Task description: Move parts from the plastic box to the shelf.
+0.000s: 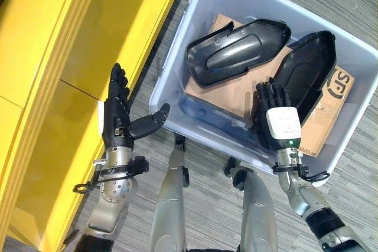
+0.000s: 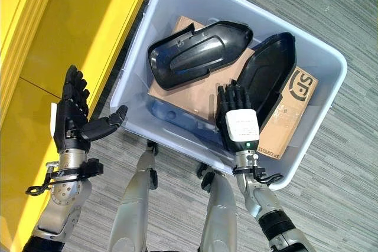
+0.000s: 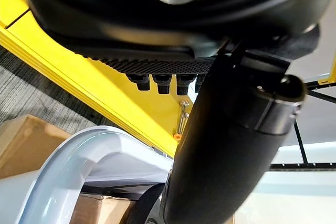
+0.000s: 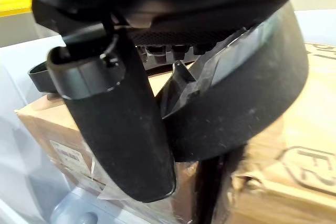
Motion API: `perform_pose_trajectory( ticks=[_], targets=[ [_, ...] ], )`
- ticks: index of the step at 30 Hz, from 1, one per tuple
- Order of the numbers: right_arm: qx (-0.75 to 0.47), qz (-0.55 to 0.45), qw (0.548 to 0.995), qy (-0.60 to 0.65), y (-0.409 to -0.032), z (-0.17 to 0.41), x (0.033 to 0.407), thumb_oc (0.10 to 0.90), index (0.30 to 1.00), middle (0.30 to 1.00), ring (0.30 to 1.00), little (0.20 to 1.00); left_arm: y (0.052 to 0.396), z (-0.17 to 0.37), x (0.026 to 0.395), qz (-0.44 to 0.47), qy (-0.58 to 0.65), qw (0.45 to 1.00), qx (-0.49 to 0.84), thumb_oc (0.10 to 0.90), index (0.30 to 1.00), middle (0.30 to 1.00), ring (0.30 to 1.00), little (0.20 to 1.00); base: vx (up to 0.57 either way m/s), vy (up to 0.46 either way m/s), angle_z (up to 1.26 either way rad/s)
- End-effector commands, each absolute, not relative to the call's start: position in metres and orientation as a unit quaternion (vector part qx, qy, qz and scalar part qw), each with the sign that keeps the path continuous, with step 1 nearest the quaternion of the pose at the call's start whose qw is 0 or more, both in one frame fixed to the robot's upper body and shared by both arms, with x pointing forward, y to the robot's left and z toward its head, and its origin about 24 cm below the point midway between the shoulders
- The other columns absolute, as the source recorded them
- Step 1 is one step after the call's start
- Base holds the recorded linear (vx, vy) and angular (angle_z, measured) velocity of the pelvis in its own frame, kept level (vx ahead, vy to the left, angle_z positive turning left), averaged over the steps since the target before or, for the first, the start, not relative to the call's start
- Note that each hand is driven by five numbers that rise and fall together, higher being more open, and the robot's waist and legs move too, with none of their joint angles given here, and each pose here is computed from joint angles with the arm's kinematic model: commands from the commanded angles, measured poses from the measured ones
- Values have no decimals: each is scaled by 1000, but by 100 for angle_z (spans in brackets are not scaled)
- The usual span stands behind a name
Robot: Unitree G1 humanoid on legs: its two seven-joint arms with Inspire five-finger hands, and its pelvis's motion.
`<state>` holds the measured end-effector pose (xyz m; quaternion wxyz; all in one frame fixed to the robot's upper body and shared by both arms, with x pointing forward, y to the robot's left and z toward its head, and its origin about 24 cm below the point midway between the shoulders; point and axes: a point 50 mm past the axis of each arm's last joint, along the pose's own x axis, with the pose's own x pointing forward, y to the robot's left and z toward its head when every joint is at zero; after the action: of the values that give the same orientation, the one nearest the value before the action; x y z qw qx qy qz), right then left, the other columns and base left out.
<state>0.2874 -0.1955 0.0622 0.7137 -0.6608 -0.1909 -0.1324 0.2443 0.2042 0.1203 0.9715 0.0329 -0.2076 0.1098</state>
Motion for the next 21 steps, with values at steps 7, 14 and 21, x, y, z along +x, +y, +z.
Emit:
perform_pose_trajectory(
  ticks=[7, 14, 21],
  targets=[
    [-630, -261, 668, -297, -221, 130, 287, 900, 1000, 1000, 1000, 1000, 209, 160, 226, 123, -323, 938, 35, 900, 1000, 1000, 1000, 1000, 1, 1, -1],
    [-624, -264, 670, -303, -222, 132, 283, 900, 1000, 1000, 1000, 1000, 211, 160, 225, 127, -324, 937, 34, 900, 1000, 1000, 1000, 1000, 0, 0, 0],
    [-631, -259, 673, -286, -224, 125, 285, 900, 1000, 1000, 1000, 1000, 210, 160, 226, 128, -323, 937, 34, 900, 1000, 1000, 1000, 1000, 0, 0, 0]
  ],
)
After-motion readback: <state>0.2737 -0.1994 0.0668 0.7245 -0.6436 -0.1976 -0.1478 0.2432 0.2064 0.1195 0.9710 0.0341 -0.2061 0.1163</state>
